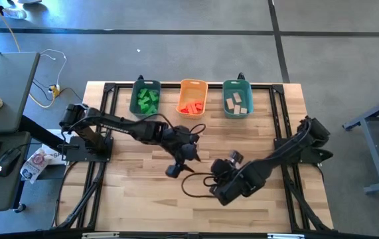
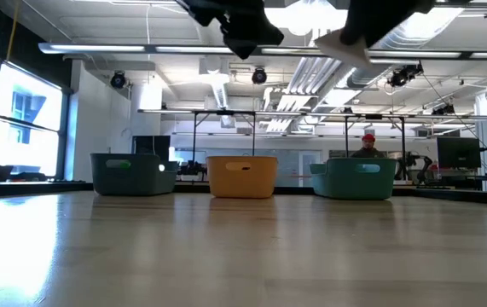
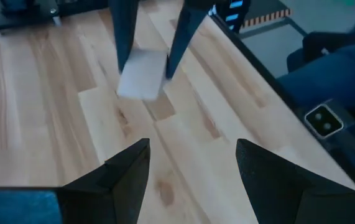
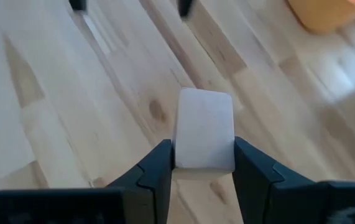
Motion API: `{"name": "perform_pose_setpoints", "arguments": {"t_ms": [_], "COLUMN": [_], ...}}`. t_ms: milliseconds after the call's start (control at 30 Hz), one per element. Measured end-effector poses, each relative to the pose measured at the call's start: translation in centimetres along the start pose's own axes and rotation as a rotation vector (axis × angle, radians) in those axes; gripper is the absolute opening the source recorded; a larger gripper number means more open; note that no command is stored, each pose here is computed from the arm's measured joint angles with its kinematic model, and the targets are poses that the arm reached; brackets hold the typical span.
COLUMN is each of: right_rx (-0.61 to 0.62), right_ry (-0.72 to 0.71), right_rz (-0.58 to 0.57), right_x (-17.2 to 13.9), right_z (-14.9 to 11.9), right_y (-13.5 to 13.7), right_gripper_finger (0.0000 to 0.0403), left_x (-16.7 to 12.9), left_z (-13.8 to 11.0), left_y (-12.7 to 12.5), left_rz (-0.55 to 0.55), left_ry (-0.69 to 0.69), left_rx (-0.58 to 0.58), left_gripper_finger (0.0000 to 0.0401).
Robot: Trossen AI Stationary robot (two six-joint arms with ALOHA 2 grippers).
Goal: Sort & place blocks by color
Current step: Put the white block into the green bin
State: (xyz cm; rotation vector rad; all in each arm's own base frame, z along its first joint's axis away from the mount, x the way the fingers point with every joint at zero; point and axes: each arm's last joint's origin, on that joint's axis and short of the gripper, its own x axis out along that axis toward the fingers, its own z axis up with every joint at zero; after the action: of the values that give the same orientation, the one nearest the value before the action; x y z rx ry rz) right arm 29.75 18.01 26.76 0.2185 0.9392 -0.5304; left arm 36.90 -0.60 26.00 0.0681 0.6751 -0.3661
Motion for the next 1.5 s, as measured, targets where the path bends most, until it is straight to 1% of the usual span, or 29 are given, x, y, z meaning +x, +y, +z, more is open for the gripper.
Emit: {"name": "perform_pose_setpoints", "arguments": {"t_ms": [167,433,700,867,1000,1300,1500], "right_rx": [-0.093,-0.199,-0.264,-0.266,-0.268,-0.254,-0.246], "right_ry": [-0.029,-0.036,-0.067,-0.092,-0.096,-0.148,-0.130], "right_rz": [0.036,0.076,0.106,0.131,0.126,0.141,0.128], "right_x": [0.1,0.3,0.6,0.8,0.9,-0.4,-0.2], "right_z": [1.3,2.4,3.1,3.7,4.1,5.4,5.4], "right_y": [0.1,0.1,0.2,0.3,0.1,0.3,0.0], "right_gripper_finger": [0.0112,0.0112,0.0112,0.0112,0.0112,0.0112,0.0112], "left_x": [0.2,0.4,0.4,0.4,0.4,0.4,0.4], "left_z": [0.5,0.8,1.0,1.0,1.0,0.9,0.9], "left_y": [-0.5,-0.8,-1.0,-1.0,-1.1,-1.1,-1.1], "left_rz": [0.022,0.115,0.114,0.112,0.099,0.092,0.094], "left_ry": [-0.031,-0.051,-0.070,-0.070,-0.069,-0.055,-0.057], "left_rx": [-0.042,-0.100,-0.128,-0.144,-0.144,-0.147,-0.147], "left_gripper_finger": [0.0223,0.0223,0.0223,0.0223,0.0223,0.0223,0.0223]}}
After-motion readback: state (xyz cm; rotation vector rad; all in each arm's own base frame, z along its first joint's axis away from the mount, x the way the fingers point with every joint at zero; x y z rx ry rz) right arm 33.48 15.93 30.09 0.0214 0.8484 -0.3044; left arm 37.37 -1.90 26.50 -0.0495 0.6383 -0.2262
